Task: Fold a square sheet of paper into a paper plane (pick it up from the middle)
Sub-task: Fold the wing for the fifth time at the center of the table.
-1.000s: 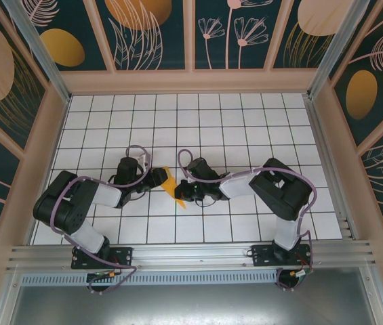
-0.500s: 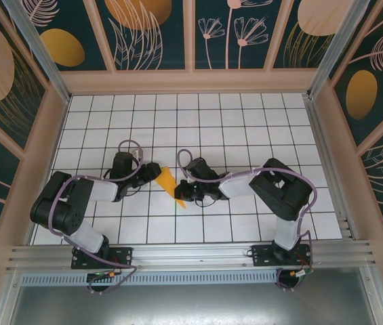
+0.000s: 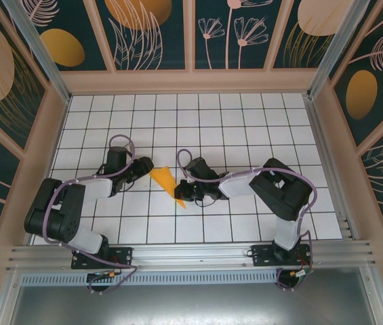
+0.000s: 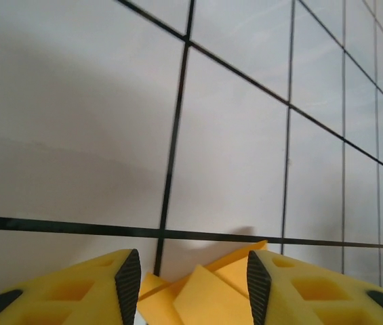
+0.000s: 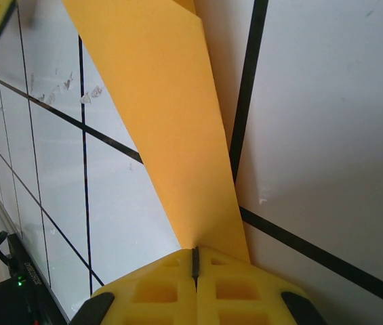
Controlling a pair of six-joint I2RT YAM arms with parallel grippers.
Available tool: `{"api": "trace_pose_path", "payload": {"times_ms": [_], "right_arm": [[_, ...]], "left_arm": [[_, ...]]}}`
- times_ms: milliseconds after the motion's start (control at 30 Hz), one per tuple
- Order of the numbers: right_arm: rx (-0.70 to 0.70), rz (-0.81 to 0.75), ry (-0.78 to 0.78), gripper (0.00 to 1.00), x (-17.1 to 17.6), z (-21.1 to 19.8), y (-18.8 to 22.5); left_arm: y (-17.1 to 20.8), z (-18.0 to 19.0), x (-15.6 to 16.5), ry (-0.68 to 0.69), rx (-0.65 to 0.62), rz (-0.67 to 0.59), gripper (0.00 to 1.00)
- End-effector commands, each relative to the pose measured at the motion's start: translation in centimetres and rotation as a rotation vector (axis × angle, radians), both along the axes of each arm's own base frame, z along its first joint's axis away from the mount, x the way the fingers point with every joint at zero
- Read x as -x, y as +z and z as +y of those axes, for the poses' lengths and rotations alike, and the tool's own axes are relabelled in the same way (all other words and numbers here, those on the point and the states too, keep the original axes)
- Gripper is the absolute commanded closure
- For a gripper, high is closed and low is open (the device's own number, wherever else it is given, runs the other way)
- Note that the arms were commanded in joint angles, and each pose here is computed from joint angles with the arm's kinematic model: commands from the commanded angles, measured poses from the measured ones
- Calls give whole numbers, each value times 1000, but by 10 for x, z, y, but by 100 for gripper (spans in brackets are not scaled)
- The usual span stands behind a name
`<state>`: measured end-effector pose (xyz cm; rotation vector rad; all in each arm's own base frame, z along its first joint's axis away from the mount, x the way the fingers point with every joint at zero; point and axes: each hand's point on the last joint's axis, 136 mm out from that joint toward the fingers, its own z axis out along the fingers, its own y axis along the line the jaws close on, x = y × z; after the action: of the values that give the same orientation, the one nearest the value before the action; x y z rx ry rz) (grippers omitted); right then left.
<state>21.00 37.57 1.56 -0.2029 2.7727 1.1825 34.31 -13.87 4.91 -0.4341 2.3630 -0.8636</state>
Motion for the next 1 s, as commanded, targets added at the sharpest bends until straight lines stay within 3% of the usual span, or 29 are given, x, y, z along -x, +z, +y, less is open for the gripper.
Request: {"api": "trace_pose_path", "payload": {"times_ms": [0, 133, 333, 633, 967], "right_arm": [[244, 131, -2, 100, 34, -46, -55], [236, 129, -10, 100, 32, -45, -55], [215, 131, -19, 100, 32, -42, -53], [178, 123, -19, 100, 30, -34, -46], [190, 124, -20, 100, 30, -34, -47]], "left_arm": [[18, -5, -1, -36, 24, -35, 52], [35, -30, 10, -128, 148, -65, 54], [33, -77, 34, -270, 161, -48, 55], [1, -87, 51, -311, 192, 17, 54], [19, -95, 43, -304, 216, -19, 54]]}}
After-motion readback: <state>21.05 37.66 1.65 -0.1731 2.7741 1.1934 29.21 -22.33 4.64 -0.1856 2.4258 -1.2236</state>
